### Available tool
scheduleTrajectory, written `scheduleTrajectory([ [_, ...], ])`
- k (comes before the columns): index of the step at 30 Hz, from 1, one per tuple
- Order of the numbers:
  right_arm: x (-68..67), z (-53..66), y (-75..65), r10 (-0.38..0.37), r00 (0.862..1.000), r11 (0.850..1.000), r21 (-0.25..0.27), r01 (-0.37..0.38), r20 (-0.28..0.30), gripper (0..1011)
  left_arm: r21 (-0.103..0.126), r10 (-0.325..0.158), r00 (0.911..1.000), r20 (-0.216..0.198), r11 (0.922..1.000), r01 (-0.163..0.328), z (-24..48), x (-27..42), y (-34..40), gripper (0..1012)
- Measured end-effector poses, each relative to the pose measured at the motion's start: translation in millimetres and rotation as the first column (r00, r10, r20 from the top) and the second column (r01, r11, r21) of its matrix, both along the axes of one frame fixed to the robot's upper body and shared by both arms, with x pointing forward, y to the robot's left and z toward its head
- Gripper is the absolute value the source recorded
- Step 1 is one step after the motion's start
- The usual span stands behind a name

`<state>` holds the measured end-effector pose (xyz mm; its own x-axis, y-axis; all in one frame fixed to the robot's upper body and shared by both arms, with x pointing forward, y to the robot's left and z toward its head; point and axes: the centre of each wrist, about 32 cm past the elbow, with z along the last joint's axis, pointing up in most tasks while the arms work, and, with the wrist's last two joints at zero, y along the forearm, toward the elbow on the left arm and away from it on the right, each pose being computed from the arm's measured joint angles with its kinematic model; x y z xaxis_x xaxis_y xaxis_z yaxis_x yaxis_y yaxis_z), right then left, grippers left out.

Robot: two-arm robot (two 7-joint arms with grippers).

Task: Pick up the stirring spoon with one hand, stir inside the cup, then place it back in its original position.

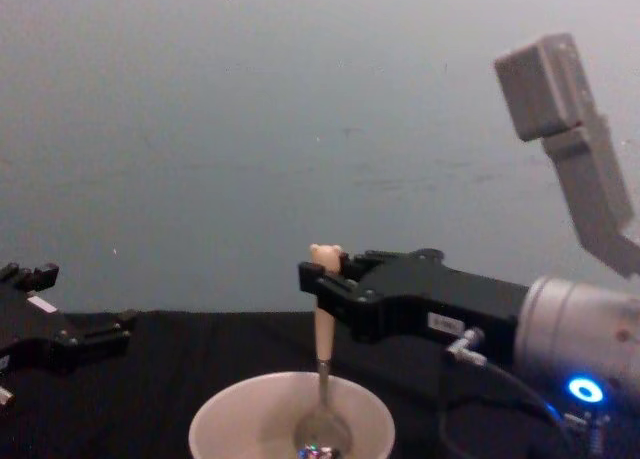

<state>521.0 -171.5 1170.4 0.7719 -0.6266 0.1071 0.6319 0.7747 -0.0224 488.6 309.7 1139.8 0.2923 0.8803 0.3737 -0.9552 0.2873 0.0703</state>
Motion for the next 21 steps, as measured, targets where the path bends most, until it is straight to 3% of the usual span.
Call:
scheduleTrajectory([
  [10,-26.9,3.0,-18.7,0.044,0.999,0.999,-0.009,-0.044,-0.004,221,0.000,0.000,1.0000,0.000,1.0000,0.000,0.0,0.0,0.0,1001],
  [16,-39.3,-0.1,-10.8,0.108,0.994,0.994,-0.002,-0.108,-0.023,222,0.000,0.000,1.0000,0.000,1.0000,0.000,0.0,0.0,0.0,1001],
  [21,-41.0,-2.6,-2.5,0.136,0.990,0.991,0.005,-0.136,-0.034,222,0.000,0.000,1.0000,0.000,1.0000,0.000,0.0,0.0,0.0,1001],
])
